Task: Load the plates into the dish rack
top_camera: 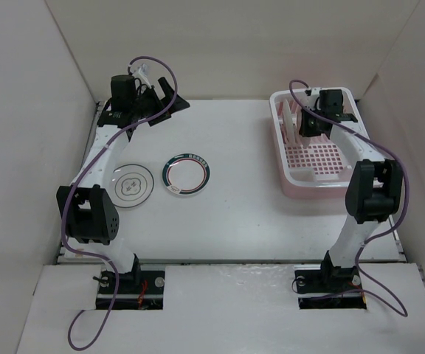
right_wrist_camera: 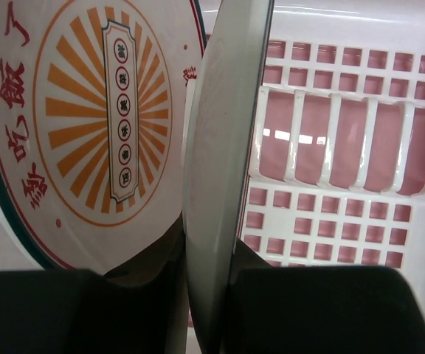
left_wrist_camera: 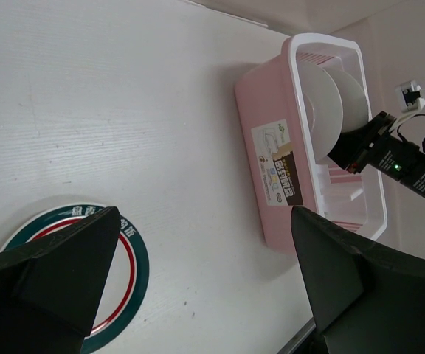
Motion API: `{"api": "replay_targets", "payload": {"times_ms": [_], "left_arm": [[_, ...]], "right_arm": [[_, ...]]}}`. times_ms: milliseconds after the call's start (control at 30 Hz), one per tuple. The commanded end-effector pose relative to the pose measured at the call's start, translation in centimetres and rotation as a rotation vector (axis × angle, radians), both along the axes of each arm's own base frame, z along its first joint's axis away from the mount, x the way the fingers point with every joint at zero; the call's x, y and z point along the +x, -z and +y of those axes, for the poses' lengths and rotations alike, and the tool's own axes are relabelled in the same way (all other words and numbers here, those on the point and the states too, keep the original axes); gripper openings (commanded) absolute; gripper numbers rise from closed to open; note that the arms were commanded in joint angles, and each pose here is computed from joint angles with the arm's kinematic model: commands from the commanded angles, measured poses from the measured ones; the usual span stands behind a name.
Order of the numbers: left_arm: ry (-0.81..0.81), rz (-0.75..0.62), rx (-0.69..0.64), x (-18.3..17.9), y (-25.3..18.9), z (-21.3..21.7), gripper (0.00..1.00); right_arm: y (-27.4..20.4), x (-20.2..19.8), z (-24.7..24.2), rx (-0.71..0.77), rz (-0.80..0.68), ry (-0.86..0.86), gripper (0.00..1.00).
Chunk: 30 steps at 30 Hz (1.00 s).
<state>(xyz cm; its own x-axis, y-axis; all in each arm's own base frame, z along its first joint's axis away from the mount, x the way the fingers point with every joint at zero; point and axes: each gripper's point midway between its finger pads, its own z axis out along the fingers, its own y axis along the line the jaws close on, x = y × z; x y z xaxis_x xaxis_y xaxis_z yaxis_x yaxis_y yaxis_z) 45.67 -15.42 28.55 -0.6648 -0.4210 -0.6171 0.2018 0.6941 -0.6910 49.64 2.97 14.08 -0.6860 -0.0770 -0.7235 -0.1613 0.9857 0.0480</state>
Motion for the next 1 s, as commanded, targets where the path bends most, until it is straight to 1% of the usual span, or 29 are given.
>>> {"api": "replay_targets", "payload": {"times_ms": [0,33,100,233,400,433,533,600,700,733,800,833,900,967], "left_arm": [[0.006,-0.085,0.005,-0.1,-2.8,0.2,1.00],[0.006,-0.076,0.006,-0.2,-2.4,0.2,1.00],[0.006,-0.076,0.006,-0.2,-2.4,0.2,1.00],[0.006,-0.076,0.006,-0.2,-2.4,0.2,1.00],[0.006,-0.076,0.006,-0.2,-2.4,0.2,1.00],[0.006,-0.066,0.006,-0.2,-2.0,0.2,1.00],[0.006,-0.066,0.006,-0.2,-2.0,0.2,1.00],[0.006,-0.066,0.006,-0.2,-2.0,0.2,1.00],[0.006,-0.057,0.007,-0.1,-1.6,0.2,1.00],[0.006,-0.057,0.007,-0.1,-1.6,0.2,1.00],[0.006,-0.057,0.007,-0.1,-1.6,0.2,1.00],[-0.004,-0.058,0.012,0.1,-1.6,0.3,1.00],[-0.004,-0.049,0.013,0.2,-1.2,0.3,1.00],[-0.012,-0.049,0.017,0.3,-1.1,0.4,1.00]], "right_arm": [[-2.2,1.2,0.1,0.004,-0.056,0.019,0.19],[-2.2,1.2,0.6,0.004,-0.056,0.010,0.19],[-2.2,1.2,0.6,0.004,-0.056,0.010,0.24],[-2.2,1.2,0.6,0.004,-0.056,0.010,0.30],[-2.6,1.3,0.6,0.004,-0.065,0.010,0.31],[-2.6,1.3,0.6,0.004,-0.065,0.010,0.34],[-3.1,1.3,0.5,0.005,-0.075,0.023,0.36],[-4.2,1.2,0.3,0.000,-0.097,0.030,0.39],[-5.3,0.8,0.3,0.001,-0.113,0.030,0.41],[-5.3,0.8,0.1,-0.005,-0.114,0.037,0.44],[-6.7,0.6,0.2,0.003,-0.141,0.043,0.46],[-6.5,0.4,0.2,0.003,-0.131,0.043,0.47],[-8.1,0.0,0.2,0.005,-0.164,0.043,0.50],[-8.8,-0.1,0.0,0.007,-0.173,0.056,0.50]]}}
